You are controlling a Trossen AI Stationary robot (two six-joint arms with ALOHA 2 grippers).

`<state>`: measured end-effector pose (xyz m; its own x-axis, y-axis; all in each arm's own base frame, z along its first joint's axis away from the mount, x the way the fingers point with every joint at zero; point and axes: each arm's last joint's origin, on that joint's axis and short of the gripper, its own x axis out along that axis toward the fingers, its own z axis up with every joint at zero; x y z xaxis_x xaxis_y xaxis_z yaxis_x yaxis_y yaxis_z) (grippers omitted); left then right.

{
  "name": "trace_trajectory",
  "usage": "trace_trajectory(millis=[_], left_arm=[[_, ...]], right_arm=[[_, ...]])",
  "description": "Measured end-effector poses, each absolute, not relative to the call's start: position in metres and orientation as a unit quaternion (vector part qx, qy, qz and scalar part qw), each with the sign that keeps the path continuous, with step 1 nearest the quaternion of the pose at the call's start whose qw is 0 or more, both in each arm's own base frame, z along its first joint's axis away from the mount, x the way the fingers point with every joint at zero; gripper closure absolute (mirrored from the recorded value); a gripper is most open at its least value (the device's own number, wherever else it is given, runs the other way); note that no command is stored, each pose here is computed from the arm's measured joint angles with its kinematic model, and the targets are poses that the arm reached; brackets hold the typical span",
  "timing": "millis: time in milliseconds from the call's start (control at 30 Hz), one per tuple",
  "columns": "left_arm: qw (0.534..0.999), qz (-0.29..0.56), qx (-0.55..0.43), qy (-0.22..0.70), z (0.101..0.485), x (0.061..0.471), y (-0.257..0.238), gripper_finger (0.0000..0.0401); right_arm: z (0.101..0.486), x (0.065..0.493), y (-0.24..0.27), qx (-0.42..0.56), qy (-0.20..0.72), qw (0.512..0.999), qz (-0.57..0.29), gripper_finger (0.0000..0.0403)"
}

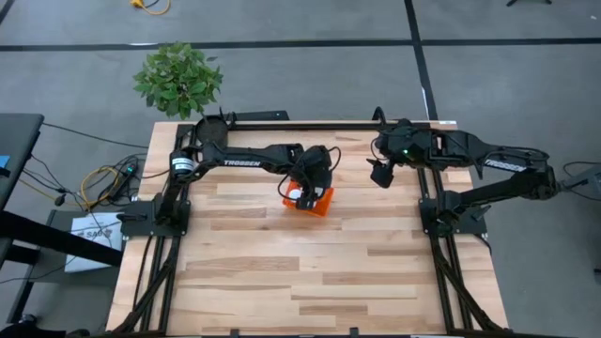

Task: Pick and place pill bottles into a basket
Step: Put the orange pill bottle into the orange basket, then return to Home Position

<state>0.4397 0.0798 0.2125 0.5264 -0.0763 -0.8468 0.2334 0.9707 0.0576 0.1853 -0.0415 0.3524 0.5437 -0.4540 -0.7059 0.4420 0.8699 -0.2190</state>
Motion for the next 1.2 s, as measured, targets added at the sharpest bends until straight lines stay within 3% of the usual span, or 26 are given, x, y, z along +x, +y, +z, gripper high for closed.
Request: trace_trajectory(millis=[733, 1000, 1200], left_arm=[[0.862, -0.077, 0.102, 0.491, 0.216, 0.438, 0.072, 0.0136], [0.881, -0.048, 0.08, 0.463, 0.31, 0.42, 0.081, 0.0136], [0.946, -0.001, -0.003, 0.323, 0.415, 0.359, 0.084, 0.0136]], right_arm=[[0.352, 0.186, -0.041, -0.007, 0.405, 0.878, -0.254, 0.0106], [0.364, 0.171, -0.039, -0.014, 0.366, 0.896, -0.252, 0.0106], [0.389, 0.142, -0.034, 0.0, 0.263, 0.929, -0.261, 0.0106]])
